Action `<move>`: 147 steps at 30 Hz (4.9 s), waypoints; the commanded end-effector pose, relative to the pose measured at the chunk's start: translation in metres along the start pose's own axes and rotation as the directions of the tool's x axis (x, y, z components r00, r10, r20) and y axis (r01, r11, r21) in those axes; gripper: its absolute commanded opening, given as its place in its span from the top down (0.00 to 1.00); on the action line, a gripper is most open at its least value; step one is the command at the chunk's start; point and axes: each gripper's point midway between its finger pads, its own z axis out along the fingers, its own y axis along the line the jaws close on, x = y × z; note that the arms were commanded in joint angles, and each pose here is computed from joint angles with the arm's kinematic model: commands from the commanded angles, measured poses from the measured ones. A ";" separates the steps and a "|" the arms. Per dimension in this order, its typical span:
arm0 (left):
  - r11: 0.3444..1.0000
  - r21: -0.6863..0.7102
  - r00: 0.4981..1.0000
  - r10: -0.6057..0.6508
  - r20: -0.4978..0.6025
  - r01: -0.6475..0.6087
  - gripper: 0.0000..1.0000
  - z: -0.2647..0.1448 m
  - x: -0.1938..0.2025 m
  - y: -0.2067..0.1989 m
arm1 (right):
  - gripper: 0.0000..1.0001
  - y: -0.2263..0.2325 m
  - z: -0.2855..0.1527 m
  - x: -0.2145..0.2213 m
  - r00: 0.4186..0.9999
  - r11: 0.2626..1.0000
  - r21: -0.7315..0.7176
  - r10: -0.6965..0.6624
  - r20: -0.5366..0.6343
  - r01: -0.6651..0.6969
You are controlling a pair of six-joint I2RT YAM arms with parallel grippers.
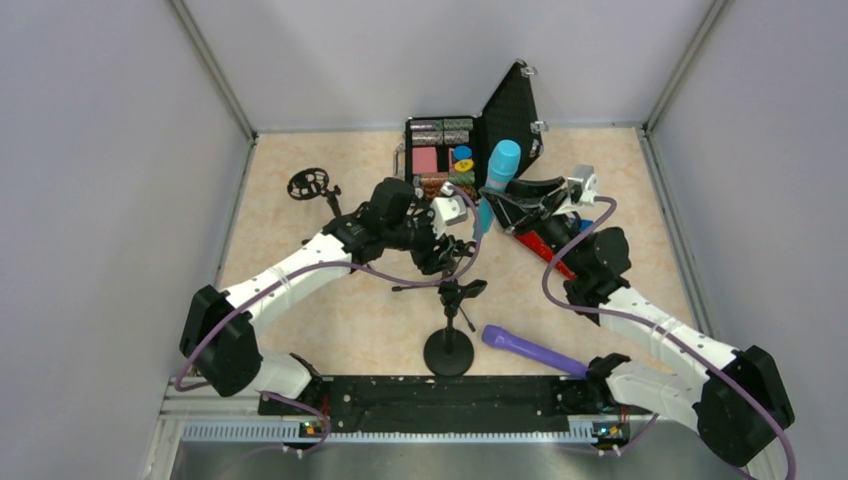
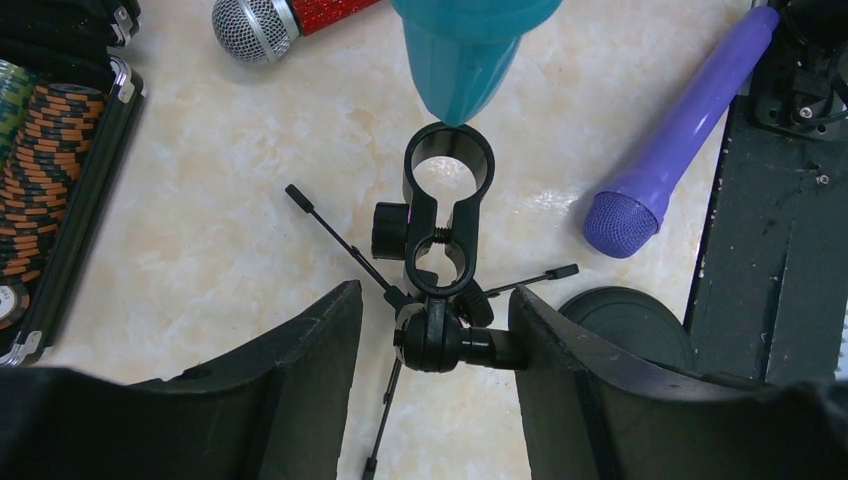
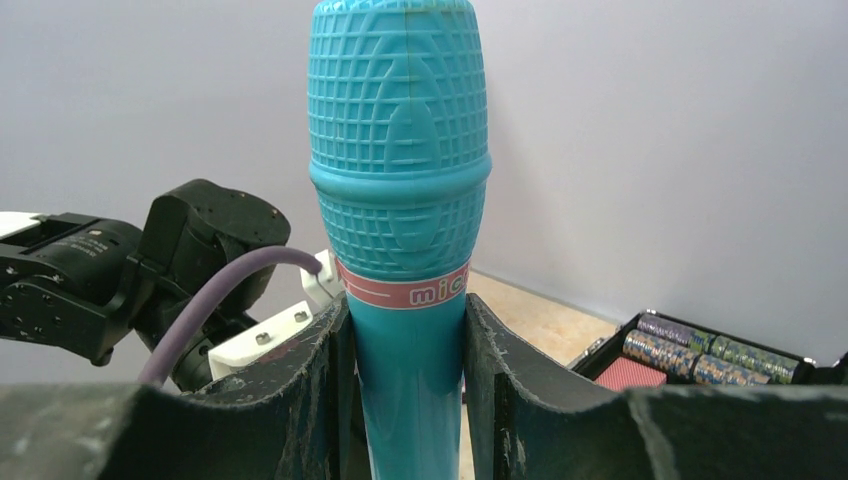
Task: Attach the microphones to the stand
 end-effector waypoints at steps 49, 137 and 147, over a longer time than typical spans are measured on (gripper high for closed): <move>1.000 0.002 1.000 0.026 0.005 -0.026 0.64 0.001 -0.014 0.004 | 1.00 -0.018 -0.017 0.051 0.999 0.998 0.035 0.045 0.002 -0.045; 0.999 -0.009 0.999 0.036 -0.021 -0.036 0.82 0.005 -0.009 0.003 | 1.00 -0.017 -0.060 0.172 0.956 0.999 0.038 0.030 -0.291 -0.020; 0.999 -0.004 0.999 0.035 -0.026 -0.035 0.83 0.006 -0.008 0.003 | 0.69 -0.007 -0.040 0.133 0.973 1.000 0.008 0.016 -0.228 -0.014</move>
